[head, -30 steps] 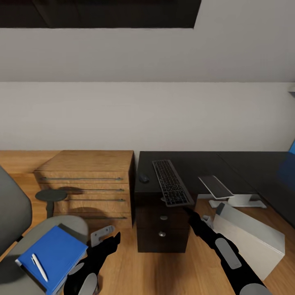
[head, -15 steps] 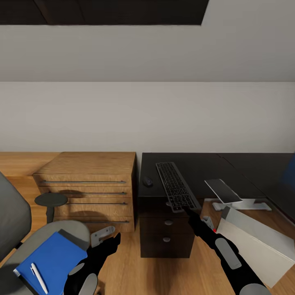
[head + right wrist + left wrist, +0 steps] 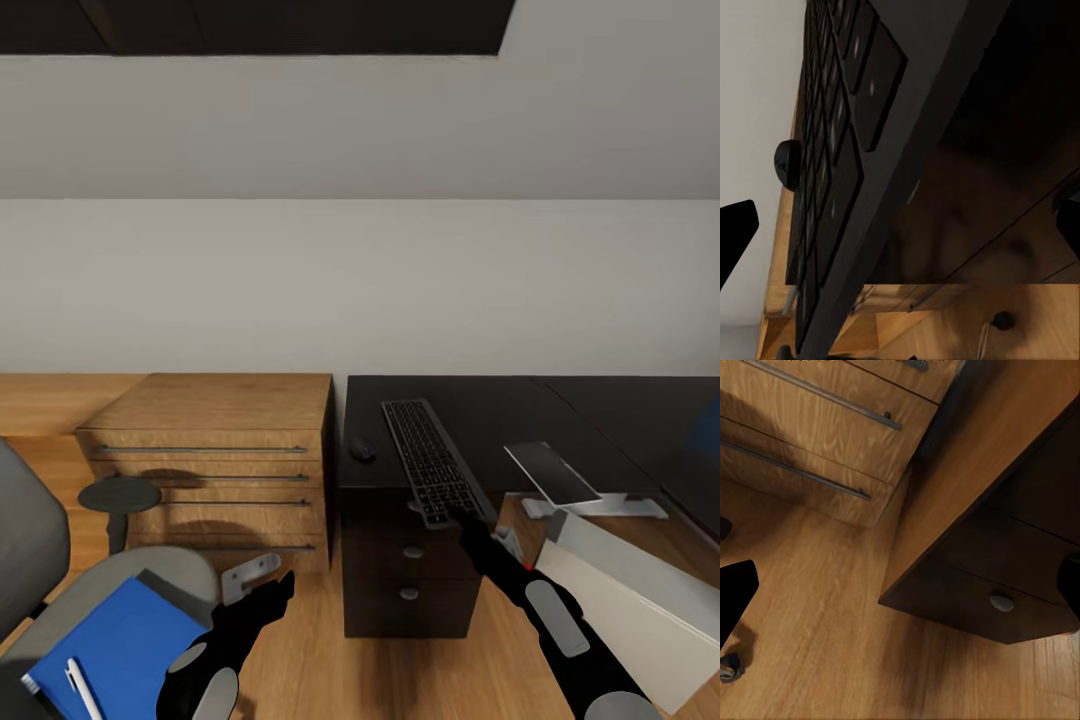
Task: In the bedroom, organize the workspace by keeping the computer under the desk, ensuring the monitor is on the desk, placing the keyboard on the desk next to the monitor, placing the mouse on the desk next to the keyboard, moving the folder from the swivel chair onto the desk next to the mouse, stacking the notebook on top of the folder with the pen on top of the notebook, and positioning the swivel chair next to the desk.
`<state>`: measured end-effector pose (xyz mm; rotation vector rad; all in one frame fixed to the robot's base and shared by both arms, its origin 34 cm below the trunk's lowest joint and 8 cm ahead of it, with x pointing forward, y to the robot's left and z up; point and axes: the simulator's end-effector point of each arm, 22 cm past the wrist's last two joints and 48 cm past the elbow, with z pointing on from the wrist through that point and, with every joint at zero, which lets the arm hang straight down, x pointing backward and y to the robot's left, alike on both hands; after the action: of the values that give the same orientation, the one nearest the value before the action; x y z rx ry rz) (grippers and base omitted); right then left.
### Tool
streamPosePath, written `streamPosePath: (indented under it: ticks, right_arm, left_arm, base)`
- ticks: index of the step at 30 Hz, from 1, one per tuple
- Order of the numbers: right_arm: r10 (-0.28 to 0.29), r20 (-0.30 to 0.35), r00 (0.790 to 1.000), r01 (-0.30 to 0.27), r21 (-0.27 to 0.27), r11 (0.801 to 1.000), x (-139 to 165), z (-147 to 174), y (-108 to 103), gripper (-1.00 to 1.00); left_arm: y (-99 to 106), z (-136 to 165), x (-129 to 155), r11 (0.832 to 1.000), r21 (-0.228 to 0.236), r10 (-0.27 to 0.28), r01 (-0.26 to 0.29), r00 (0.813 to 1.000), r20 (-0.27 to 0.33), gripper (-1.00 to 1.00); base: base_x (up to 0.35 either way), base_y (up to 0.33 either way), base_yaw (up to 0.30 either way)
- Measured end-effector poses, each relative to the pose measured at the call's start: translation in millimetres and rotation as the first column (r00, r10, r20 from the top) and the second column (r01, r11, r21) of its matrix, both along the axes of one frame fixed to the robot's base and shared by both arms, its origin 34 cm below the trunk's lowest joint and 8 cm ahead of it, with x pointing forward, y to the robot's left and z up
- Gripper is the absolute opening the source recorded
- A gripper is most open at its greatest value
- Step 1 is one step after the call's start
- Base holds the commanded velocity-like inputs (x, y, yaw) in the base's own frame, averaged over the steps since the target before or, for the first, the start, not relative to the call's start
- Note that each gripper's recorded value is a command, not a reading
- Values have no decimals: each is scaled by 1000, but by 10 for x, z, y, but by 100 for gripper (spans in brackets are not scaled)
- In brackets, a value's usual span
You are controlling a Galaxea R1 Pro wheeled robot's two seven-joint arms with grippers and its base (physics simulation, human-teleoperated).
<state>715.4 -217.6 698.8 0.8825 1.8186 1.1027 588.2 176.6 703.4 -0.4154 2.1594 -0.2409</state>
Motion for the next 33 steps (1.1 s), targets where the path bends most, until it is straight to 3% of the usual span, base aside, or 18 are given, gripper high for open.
streamPosePath:
  ticks: [9,10,23,27,29,30,33]
  right_arm:
    - [10,43,999,-11,13,1000,25,140,13,100]
    - [10,45,999,-11,13,1000,28,164,12,-100]
    - [10,65,998,-12,23,1000,41,236,9,-100]
    - [16,93,996,-19,27,999,58,376,6,-100]
    - [18,126,992,-20,21,1000,102,546,-17,-100]
    - [21,178,984,-23,6,1000,163,791,-38,-100]
    - [23,221,975,-24,2,1000,205,1046,-53,-100]
  left_arm:
    - [-3,3,-6,1000,1,0,0,1000,-8,100]
    - [-3,22,-3,1000,1,0,0,1000,-8,100]
    - [-9,3,-14,1000,2,-1,1,1000,-15,100]
    - [-153,79,-29,999,3,-33,33,999,-13,100]
    - [-201,119,-33,999,4,-43,43,999,-12,100]
    - [-218,140,-34,999,5,-48,48,999,-11,100]
    - [-217,195,-29,999,8,-48,48,999,-11,100]
  base:
    - [16,0,0]
    - [0,0,0]
    - [0,0,0]
    - [0,0,0]
    - [0,0,0]
    - [0,0,0]
    - [0,0,0]
